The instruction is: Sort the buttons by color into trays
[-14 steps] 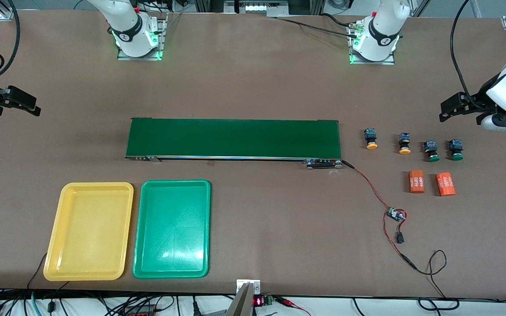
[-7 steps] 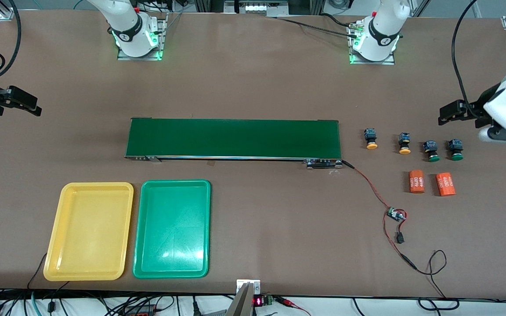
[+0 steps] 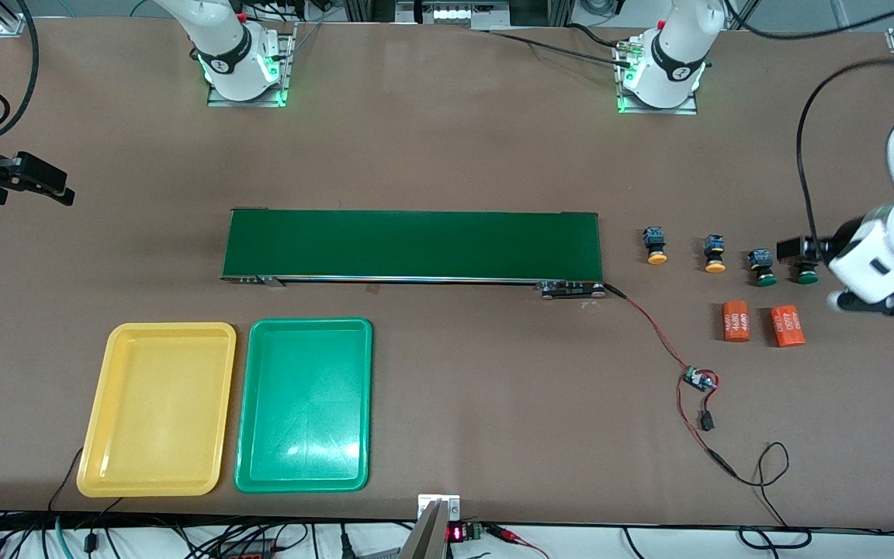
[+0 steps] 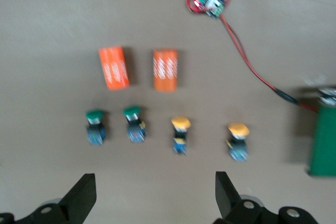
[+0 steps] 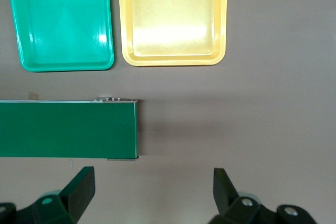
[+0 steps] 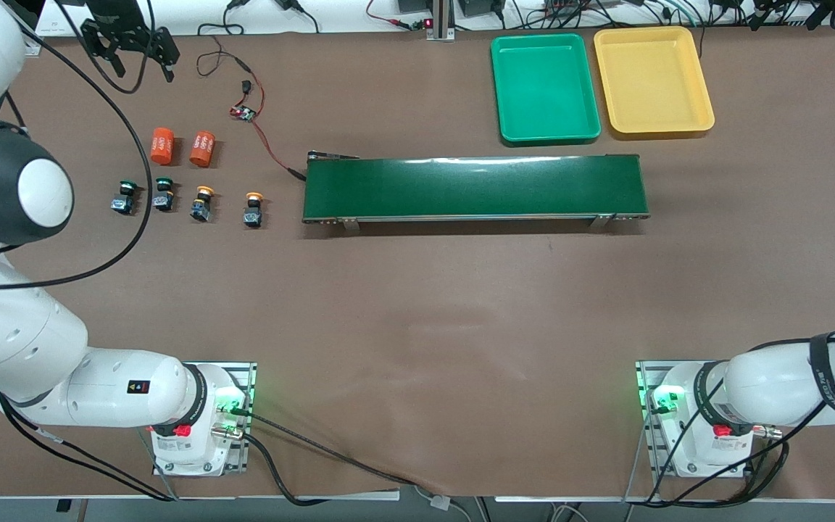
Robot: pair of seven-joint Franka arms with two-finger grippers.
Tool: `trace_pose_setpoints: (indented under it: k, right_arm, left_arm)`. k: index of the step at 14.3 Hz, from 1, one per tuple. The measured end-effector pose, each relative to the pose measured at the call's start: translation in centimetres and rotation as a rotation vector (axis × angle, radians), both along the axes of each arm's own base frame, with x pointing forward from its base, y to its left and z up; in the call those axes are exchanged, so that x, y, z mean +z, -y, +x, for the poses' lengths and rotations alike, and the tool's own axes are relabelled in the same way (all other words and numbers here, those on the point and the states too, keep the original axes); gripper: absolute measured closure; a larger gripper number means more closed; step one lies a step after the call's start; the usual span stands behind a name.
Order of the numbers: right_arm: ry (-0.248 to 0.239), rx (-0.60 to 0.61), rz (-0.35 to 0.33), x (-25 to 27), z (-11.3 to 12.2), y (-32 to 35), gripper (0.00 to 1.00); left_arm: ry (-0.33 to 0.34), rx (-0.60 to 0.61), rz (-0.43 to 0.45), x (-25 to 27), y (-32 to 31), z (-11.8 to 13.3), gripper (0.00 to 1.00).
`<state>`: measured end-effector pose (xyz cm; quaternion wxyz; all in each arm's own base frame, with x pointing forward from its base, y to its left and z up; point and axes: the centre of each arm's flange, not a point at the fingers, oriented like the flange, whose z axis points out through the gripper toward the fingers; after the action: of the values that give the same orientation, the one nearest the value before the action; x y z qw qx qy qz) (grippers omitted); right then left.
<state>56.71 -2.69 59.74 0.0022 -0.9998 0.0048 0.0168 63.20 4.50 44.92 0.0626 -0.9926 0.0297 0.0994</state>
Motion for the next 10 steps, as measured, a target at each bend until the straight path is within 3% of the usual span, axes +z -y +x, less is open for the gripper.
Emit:
trace_pose_setpoints:
  k: [4, 10]
  right_arm:
    - [0.0, 0.0, 0.0, 0.0, 0.0, 0.0, 0.0]
    - [-0.001, 0.0, -0.001, 0.0, 0.0, 0.0, 0.0]
  left_arm:
    - [0.13, -0.088, -0.009, -7.8, -2.3, 1.1, 0.0]
    - [0.314, -0.143, -0.023, -19.0, -1.9, -1.7, 0.0]
